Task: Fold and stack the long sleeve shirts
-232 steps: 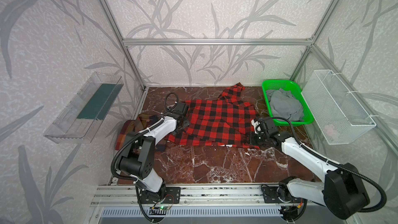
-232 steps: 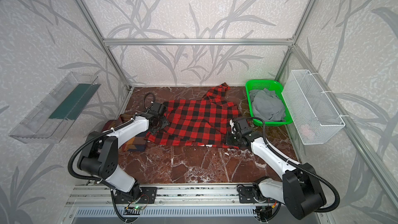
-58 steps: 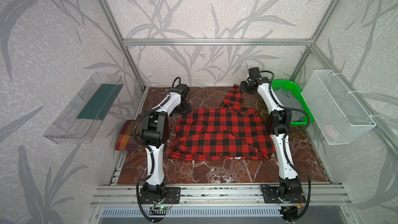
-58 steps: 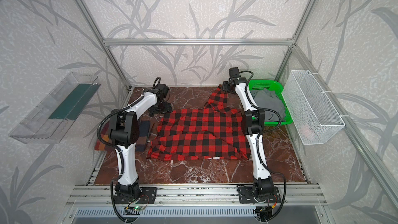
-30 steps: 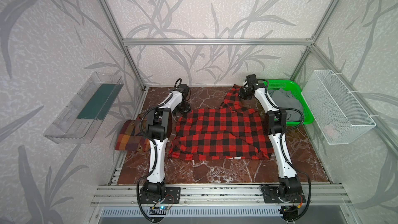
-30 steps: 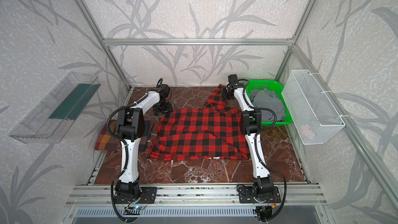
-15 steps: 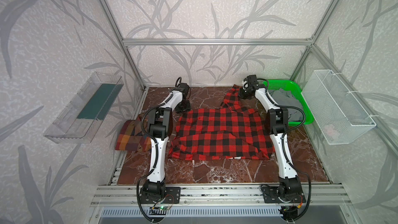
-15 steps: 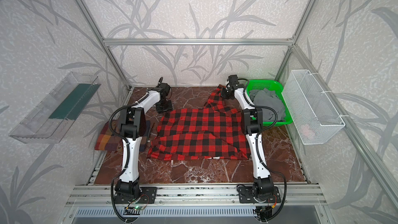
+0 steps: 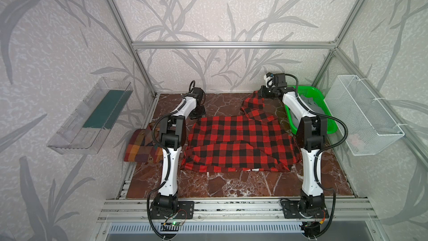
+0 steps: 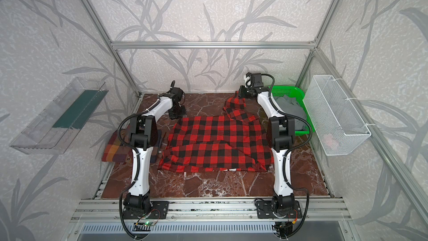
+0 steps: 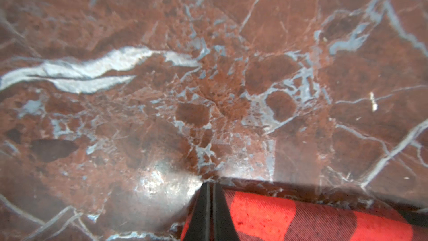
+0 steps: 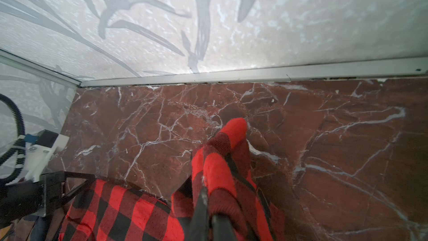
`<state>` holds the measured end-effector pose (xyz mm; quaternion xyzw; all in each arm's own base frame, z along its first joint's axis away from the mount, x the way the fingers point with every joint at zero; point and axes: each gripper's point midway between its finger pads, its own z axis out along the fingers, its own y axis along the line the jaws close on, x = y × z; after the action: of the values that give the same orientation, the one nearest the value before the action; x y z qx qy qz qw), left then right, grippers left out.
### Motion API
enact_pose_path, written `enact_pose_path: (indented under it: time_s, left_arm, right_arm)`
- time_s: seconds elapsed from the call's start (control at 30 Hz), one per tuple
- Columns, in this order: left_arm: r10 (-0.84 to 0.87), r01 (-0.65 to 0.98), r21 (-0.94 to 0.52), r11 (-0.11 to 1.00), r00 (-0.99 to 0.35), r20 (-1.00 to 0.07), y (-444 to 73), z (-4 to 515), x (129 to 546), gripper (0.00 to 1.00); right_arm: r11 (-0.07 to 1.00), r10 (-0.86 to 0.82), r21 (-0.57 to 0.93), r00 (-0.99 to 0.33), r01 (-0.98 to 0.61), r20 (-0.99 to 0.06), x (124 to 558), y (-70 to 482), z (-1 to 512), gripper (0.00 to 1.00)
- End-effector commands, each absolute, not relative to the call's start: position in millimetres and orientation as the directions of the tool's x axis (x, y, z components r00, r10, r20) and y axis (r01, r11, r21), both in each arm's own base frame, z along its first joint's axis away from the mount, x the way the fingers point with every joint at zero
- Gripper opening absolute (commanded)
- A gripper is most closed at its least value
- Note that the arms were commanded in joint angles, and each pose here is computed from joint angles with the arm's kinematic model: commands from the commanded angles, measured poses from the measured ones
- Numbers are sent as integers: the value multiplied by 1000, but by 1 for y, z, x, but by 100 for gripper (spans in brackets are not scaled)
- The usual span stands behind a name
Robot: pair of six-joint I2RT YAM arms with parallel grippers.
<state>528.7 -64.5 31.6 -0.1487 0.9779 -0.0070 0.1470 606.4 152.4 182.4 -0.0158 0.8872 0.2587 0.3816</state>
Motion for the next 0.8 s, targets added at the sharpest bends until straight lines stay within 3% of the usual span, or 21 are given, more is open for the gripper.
enact_pose_path:
  time_s: [0.0,0.43,0.77]
  left_arm:
    - [-290,-276,-95,957,-872,-393,-58,74,541,0]
    - [-284,-173,-229,958,-681,-675,-56,128,520,0]
    - [-254,-71,-256,964,-532,-808,-59,159,507,0]
  right_arm:
    - [857,161,418,-614,-302,-773,601,153,229,0]
    - [864,190,372,-466,-338,-864,548,139,278,0]
    - [875,248,367,-359,-315,-900,495,121,327,0]
